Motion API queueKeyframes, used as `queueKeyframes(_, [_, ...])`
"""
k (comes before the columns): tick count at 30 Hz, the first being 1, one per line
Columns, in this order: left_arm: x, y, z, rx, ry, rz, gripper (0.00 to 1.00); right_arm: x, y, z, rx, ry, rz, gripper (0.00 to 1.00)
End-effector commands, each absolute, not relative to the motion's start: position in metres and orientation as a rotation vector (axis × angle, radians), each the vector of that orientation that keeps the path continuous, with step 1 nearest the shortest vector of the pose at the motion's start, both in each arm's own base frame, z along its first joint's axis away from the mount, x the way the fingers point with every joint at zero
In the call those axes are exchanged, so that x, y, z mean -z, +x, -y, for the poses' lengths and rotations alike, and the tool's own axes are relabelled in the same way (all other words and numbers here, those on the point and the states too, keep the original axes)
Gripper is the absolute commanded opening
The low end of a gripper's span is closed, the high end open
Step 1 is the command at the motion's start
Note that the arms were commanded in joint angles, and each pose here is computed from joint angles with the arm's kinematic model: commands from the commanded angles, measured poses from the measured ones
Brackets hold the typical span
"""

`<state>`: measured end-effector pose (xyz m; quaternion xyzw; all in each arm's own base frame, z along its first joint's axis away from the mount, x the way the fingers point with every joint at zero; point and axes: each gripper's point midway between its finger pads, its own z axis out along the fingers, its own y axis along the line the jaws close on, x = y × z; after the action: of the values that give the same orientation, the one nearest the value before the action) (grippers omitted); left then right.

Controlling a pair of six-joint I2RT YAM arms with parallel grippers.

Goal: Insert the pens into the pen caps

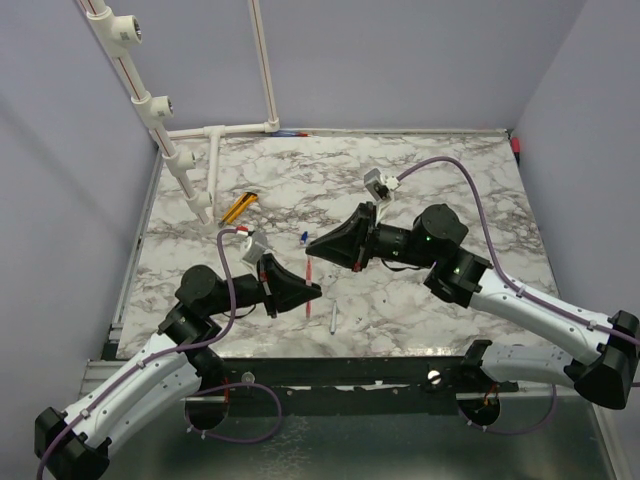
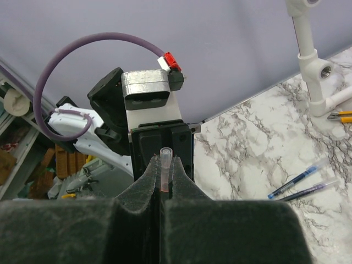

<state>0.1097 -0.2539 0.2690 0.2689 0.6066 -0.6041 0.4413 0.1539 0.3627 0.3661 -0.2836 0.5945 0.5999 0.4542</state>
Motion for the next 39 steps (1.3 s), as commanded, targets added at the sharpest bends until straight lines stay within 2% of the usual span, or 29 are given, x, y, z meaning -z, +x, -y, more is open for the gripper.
queueKeyframes(1, [-0.277, 0.099, 0.254, 1.535, 0.712, -1.445, 0.0, -0.383, 0.151, -0.367, -1.458, -0.734, -1.388, 0.01])
queueKeyframes(39, [-0.285, 0.091, 0.25, 1.554, 0.706, -1.396, 0.0, -0.37, 0.142, -0.368, -1.407, -0.738, -1.403, 0.01])
